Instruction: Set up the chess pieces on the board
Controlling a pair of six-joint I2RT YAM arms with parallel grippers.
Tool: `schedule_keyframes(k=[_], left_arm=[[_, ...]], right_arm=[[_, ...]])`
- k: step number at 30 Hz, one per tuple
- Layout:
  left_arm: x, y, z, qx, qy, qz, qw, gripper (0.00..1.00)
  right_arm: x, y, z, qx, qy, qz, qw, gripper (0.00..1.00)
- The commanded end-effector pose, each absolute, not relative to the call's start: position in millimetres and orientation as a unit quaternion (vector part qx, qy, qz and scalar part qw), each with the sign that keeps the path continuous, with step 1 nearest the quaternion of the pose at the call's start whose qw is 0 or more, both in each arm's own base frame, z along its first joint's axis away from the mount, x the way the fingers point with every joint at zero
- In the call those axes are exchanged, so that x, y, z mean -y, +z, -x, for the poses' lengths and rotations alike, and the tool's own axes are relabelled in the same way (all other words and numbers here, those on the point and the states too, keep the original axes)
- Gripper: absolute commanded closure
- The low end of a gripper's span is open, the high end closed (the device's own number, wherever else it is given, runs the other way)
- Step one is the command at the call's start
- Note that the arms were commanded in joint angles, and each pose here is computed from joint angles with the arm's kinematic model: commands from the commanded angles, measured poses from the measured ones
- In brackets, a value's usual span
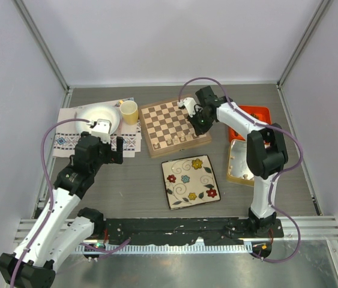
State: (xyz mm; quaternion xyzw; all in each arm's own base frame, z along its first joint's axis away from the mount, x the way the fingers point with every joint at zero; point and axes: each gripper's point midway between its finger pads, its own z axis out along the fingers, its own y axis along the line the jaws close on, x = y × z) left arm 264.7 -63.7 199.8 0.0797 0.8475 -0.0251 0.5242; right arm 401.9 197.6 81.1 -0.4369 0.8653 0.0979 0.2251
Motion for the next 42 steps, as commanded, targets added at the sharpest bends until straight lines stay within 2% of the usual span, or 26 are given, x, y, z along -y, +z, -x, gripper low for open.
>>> schedule_keyframes(k=[1,21,42], left_arm=[[65,208,-269,-0.837,-0.028,-0.084,0.54,0.0],[65,208,-269,-0.837,-0.028,-0.085,0.54,0.0],[65,207,-269,-0.837,-0.028,-0.086,0.54,0.01]], right_arm=[[-204,93,-417,-0.86,0.087,0.439,0.243,0.94],[-209,78,-415,-0.865,0.088,0.443,0.22,0.86],[-211,89,-419,-0.866,0.087,0.435,0.23,0.6]])
